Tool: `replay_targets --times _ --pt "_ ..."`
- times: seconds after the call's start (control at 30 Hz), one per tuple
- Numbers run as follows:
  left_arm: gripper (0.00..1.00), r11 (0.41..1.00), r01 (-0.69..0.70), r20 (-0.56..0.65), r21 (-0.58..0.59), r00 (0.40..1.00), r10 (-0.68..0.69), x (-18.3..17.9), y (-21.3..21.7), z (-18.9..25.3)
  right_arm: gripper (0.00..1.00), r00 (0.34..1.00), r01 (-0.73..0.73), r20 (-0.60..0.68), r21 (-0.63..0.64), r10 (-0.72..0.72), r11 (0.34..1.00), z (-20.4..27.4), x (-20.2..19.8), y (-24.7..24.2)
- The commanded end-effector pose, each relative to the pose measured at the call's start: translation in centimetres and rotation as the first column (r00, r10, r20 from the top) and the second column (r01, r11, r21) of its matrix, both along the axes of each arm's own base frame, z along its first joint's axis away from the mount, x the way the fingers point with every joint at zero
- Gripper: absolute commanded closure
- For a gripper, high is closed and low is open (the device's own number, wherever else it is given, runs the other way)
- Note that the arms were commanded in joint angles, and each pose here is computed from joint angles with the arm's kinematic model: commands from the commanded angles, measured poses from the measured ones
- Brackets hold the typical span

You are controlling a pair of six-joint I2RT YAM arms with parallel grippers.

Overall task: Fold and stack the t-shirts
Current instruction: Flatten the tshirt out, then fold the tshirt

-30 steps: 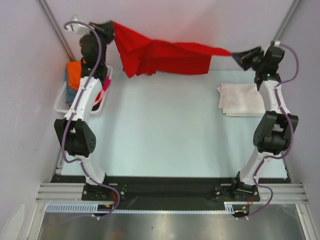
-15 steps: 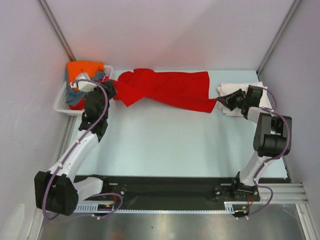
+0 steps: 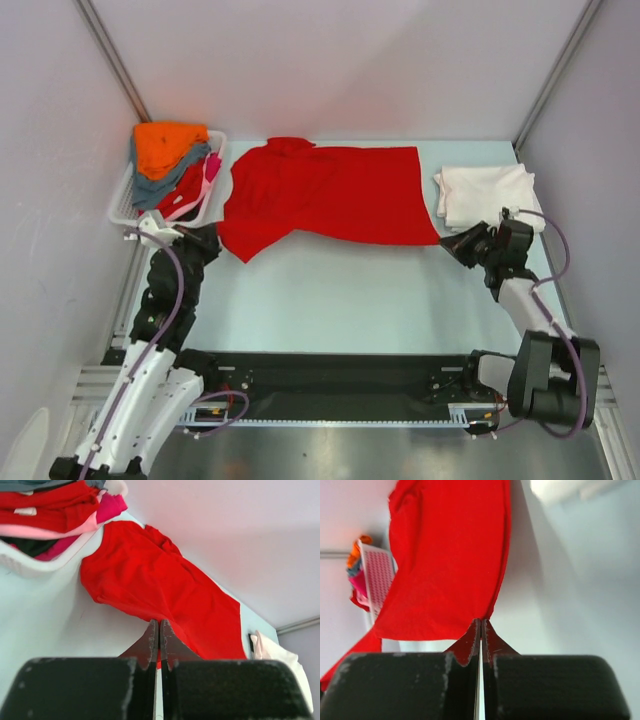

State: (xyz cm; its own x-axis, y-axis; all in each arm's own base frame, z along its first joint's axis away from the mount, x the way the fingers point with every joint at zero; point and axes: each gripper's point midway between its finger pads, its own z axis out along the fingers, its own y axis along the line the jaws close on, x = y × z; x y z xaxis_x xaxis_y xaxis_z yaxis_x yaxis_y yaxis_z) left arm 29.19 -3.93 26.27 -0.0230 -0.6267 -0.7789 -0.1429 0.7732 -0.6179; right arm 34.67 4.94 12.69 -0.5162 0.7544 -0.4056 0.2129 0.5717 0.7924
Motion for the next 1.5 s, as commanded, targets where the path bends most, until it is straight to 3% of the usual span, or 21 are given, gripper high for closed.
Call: replay_targets --times 0.0,0.17,0.3,0.47,0.6,0.8,1.17,1.47 --pt "1.0 1.0 0.021 -0.153 -0.004 0.988 -0.022 -2.8 -0.1 -4.4 1.0 0.997 -0.027 -0.073 -0.084 0.021 0.996 -2.6 -3.9 0.0" --pt "1.0 0.995 0.077 -0.147 -0.057 0.986 -0.085 -6.0 -0.7 -6.4 1.0 0.999 -0.025 -0.051 -0.13 0.019 0.991 -2.2 -7.6 0.1" --pt "1.0 0.993 0.1 -0.224 -0.062 0.968 -0.111 -7.8 -0.8 -8.9 1.0 0.998 0.016 -0.06 -0.178 -0.027 0.984 -1.7 -9.3 -1.1" --pt "1.0 0.987 0.126 -0.231 -0.104 0.962 -0.147 -8.6 -1.6 -9.3 1.0 0.998 -0.002 -0.06 -0.199 -0.011 0.98 -1.9 -10.1 -1.0" --pt "1.0 0.993 0.094 -0.265 -0.066 0.958 -0.109 -7.7 -1.1 -9.4 1.0 0.996 -0.023 -0.094 -0.201 0.004 0.979 -3.6 -9.8 -0.8" --pt "1.0 0.997 0.083 -0.289 0.008 0.954 -0.077 -4.4 -1.4 -8.4 1.0 0.994 -0.052 -0.106 -0.171 0.035 0.984 -4.3 -7.6 0.1" --pt "1.0 0.998 -0.015 -0.169 0.054 0.985 0.024 2.2 -1.3 -1.4 1.0 0.997 -0.042 -0.078 -0.198 0.027 0.979 -2.2 -2.0 0.3" --pt "1.0 0.992 -0.06 -0.174 0.11 0.982 0.079 10.1 -2.5 -1.5 1.0 0.996 0.05 -0.067 -0.169 -0.062 0.984 -1.6 3.7 -0.7"
